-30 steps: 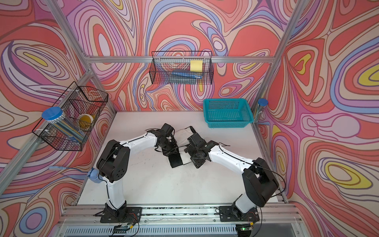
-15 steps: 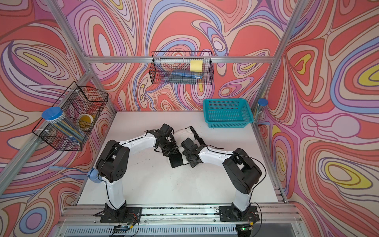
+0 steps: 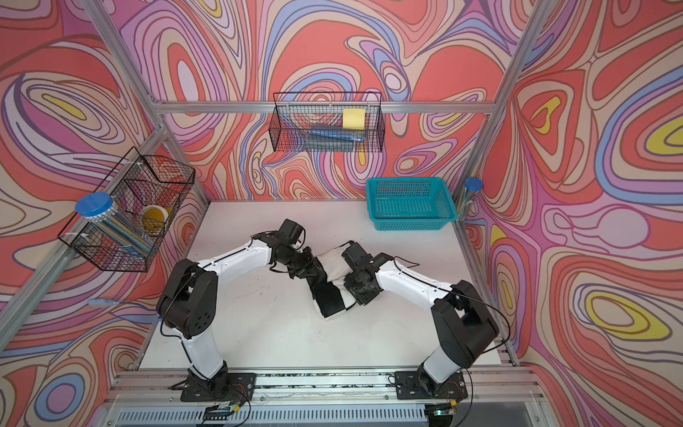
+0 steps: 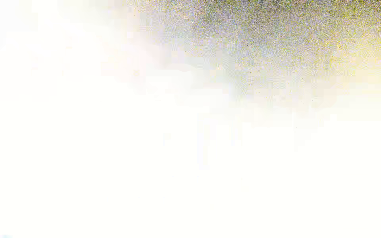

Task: Roll up the pillowcase
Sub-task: Roll the pillowcase at the center of the board.

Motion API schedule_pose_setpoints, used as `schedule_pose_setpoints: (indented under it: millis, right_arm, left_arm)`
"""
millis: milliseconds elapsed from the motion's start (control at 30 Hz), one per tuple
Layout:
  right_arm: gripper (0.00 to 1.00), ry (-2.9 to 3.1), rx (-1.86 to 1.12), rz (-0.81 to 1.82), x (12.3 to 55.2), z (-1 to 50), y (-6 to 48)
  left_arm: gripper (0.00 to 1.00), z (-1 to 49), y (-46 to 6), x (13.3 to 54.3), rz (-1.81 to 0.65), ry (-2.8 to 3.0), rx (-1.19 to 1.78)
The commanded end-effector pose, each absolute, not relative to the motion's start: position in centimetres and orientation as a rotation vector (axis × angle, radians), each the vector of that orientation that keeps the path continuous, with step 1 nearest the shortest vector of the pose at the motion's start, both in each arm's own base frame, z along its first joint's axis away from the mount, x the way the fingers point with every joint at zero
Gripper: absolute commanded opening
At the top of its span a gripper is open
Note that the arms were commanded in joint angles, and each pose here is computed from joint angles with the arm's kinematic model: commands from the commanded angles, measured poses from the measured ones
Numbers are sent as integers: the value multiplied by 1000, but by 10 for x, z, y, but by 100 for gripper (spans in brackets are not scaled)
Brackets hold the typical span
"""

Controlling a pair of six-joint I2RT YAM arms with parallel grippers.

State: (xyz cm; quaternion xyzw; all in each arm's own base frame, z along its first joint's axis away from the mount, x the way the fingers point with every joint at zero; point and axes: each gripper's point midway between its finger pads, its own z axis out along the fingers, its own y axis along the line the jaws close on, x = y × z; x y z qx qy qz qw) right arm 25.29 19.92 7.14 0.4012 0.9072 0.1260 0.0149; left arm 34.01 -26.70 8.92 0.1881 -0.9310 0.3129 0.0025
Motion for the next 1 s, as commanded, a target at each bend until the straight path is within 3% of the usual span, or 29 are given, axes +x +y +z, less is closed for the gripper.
schedule_pose_setpoints:
  millis: [0,267,600,967]
  right_arm:
    - [44,3054,1198,244,213,77,188]
    - [47,3191,1028,248,247,72,214]
    - [49,3236,1004,276,284,71,221]
    - [62,3203,930,366,345,93,254]
  left_arm:
    - [33,88,-269,336,1000,-2897,558]
    - [32,63,-287,327,931,-2910,440]
    - [9,34,-299,313,880,-2886,355]
    - [7,28,-317,309,900,-2870,270]
